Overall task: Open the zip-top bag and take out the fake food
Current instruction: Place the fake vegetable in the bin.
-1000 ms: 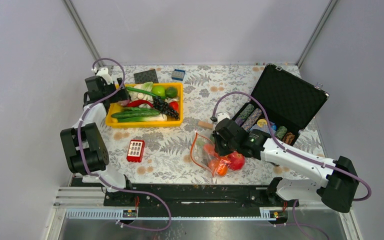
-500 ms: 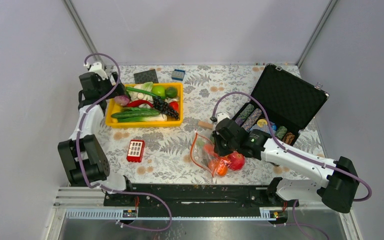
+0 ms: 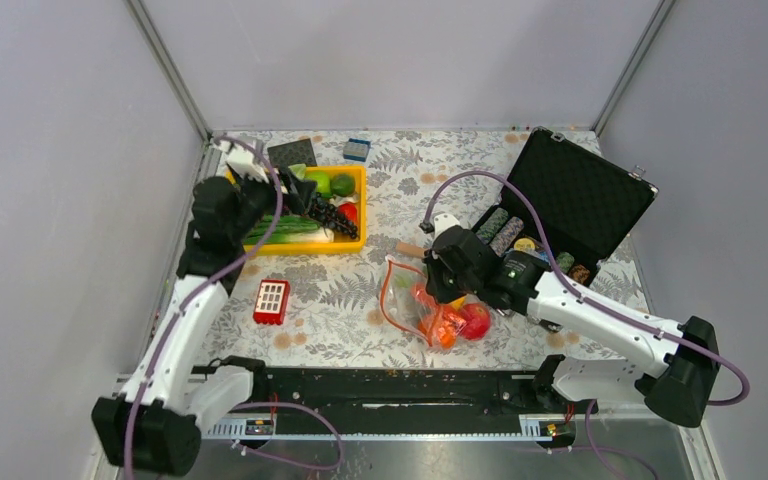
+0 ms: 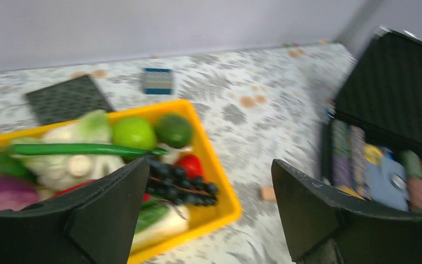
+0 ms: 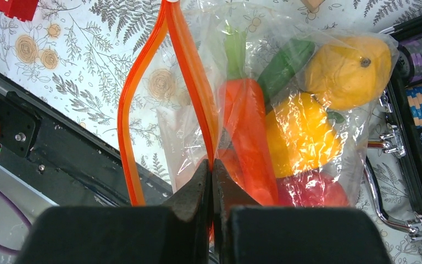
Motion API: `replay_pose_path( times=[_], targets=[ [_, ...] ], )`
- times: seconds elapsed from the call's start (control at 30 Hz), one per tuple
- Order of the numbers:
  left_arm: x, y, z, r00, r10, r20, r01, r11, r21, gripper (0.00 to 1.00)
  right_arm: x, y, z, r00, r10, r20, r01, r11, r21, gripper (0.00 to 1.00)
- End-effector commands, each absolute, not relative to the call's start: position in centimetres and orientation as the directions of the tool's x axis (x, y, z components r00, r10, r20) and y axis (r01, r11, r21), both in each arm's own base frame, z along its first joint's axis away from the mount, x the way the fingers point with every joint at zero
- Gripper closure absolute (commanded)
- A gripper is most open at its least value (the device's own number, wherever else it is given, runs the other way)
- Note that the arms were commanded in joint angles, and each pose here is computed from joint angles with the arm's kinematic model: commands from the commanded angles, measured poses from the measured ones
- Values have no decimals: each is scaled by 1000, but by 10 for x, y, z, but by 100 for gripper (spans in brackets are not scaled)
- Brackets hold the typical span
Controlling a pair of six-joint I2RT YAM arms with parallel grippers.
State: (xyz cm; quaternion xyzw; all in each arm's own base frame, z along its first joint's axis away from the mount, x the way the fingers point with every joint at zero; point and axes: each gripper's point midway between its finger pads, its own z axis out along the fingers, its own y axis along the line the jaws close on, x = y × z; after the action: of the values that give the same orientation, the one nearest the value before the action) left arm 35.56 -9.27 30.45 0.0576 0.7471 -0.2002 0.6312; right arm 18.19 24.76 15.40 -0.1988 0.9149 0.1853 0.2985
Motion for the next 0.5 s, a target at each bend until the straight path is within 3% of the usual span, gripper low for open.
replay_pose_path(
  times=[0.0,0.13,0.47],
  targets=[
    [298,-159,315,-187,-209,-960,568,774,-280,22,188,241,175,-718,-225,-658,-462,861,210,100],
    [244,-201,303,-232,-215,-949,699,641,-317,30,189,233,180,-720,-199,-665,-426,883,198,100],
    [153,-271,278,-203,-140,-969,891,384,-243,37,193,232,206,-693,-215,-688,-447,877,177,100]
  ],
)
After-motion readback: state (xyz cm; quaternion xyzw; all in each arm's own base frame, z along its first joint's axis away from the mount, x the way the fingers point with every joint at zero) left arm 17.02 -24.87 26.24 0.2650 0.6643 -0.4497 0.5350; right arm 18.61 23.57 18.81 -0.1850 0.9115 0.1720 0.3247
